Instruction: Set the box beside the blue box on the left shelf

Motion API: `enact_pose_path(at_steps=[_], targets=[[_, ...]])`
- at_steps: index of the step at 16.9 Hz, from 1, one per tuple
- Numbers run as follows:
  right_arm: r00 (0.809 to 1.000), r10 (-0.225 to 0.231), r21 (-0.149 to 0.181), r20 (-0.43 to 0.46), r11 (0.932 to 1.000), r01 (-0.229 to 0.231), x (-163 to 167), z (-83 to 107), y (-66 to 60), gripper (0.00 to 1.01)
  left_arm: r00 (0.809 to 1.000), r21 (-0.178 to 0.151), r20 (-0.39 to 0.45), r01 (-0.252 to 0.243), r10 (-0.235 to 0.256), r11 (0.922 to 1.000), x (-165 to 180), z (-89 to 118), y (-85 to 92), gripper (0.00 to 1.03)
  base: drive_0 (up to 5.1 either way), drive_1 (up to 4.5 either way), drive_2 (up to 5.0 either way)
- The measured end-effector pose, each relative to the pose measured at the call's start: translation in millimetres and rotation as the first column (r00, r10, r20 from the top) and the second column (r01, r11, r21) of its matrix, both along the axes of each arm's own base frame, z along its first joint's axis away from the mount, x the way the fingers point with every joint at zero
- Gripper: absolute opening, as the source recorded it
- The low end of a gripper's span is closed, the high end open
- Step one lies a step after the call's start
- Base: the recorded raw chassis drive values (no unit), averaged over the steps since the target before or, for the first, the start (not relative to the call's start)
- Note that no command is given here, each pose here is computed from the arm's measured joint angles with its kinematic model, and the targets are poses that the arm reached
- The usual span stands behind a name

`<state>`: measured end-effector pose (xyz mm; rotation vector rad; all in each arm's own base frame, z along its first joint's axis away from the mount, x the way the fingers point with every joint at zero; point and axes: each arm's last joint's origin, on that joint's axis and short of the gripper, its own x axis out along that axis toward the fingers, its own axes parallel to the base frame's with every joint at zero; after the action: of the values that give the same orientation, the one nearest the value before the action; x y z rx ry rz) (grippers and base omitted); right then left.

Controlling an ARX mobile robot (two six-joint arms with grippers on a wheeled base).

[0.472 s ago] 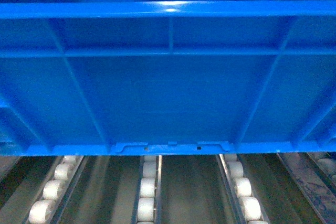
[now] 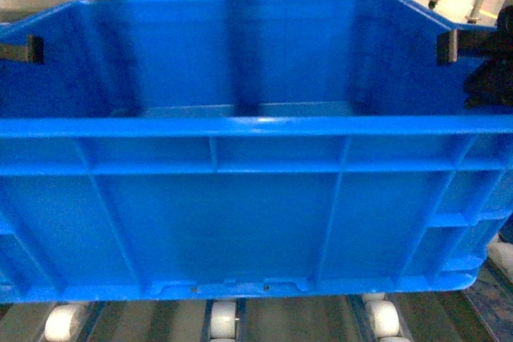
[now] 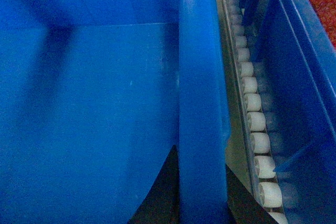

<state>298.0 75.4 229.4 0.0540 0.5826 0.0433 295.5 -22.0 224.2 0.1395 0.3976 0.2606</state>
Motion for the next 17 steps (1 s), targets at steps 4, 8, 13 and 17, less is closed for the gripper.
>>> enact_pose_path(at_steps=[4, 8, 13, 17], targets=[[0.996, 0.003, 0.017, -0.094, 0.9998, -0.001, -3.4, -26.9, -0.4, 0.08, 0.996, 0.01, -0.09, -0.012, 0.013, 0.9999, -5.6, -23.4, 1.8, 0.11, 0.0, 0.0, 0.0], [0.991, -0.009, 0.032, -0.134, 0.9994, 0.014, -8.9, -42.9, -0.5, 0.08, 0.992, -0.003, -0.129, 0.0, 0.0, 1.0, -6.0, -34.8, -0.8, 0.11, 0.0, 0.0, 0.0], [0.997, -0.081, 0.072, 0.019, 0.9943, 0.079, -4.6, -25.3, -9.5, 0.56, 0.996, -0.05, -0.029, -0.084, 0.083, 0.9952, -3.1, -29.1, -2.6, 0.46, 0.0, 0.0, 0.0], [0.925, -0.141, 0.207, 0.352, 0.9759, 0.07, -13.8, 47.0, -14.9, 1.0, 0.947, -0.11, 0.282, -0.129, 0.155, 0.9855, -1.7, 37.1, 10.3, 0.91, 0.0, 0.0, 0.0]])
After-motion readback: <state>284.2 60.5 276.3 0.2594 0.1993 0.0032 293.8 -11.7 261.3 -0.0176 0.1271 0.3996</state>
